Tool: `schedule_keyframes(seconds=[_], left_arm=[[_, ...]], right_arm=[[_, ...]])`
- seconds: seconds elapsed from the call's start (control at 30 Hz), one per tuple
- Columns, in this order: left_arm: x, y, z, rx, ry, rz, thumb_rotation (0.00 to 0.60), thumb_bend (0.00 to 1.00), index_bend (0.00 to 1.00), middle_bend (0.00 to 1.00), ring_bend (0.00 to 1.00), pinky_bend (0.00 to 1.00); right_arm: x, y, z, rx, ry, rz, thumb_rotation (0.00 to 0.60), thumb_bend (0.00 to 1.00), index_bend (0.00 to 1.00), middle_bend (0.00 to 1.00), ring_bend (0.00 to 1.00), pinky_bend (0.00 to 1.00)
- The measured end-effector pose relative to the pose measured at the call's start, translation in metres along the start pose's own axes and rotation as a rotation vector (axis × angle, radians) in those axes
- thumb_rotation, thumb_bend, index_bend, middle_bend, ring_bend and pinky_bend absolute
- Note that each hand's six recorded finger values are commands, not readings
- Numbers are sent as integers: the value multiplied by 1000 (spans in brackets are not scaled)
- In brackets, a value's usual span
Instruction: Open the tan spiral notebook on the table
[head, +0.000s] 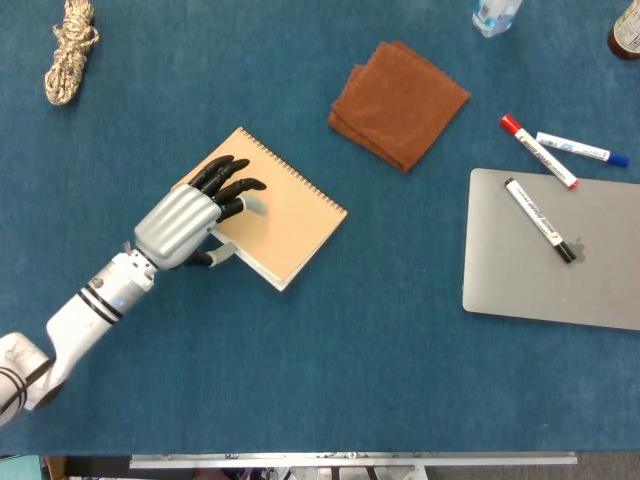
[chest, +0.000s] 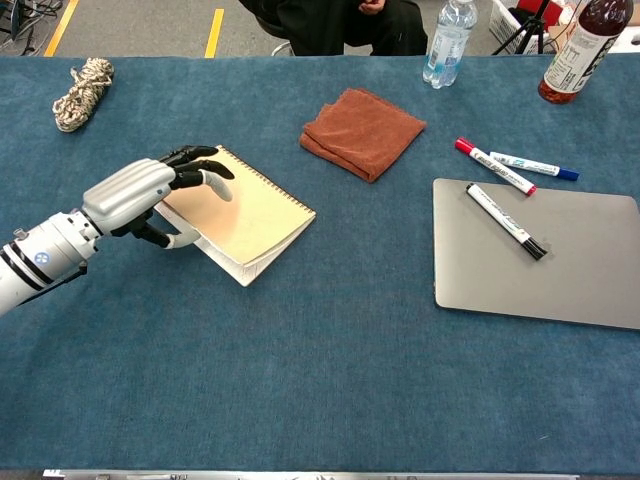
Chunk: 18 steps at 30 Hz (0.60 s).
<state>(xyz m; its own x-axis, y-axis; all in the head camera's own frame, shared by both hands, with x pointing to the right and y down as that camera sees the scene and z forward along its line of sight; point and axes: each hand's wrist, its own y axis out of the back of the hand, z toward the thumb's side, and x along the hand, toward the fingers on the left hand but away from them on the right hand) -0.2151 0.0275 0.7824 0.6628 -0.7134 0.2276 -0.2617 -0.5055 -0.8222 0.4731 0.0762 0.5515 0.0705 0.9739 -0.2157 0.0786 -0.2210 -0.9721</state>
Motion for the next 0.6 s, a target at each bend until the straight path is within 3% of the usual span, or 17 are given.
schedule_keyframes(seconds=[0.3, 0.47, 0.6], left_arm=[[7, -7, 11, -54, 10, -12, 600, 455, 418, 178, 11, 0], [11, -8, 17, -93, 20, -10, 600, 477, 577, 177, 11, 0], [15, -10, 21, -123, 31, -11, 600, 476, 645, 185, 11, 0]], right_arm=[[1, 3, -1, 3, -3, -10, 600, 131, 326, 370, 206, 273], [0, 3, -1, 1, -1, -14, 600, 131, 326, 370, 206, 272], [0, 3, -2, -2, 0, -16, 600, 131, 326, 370, 206, 272]])
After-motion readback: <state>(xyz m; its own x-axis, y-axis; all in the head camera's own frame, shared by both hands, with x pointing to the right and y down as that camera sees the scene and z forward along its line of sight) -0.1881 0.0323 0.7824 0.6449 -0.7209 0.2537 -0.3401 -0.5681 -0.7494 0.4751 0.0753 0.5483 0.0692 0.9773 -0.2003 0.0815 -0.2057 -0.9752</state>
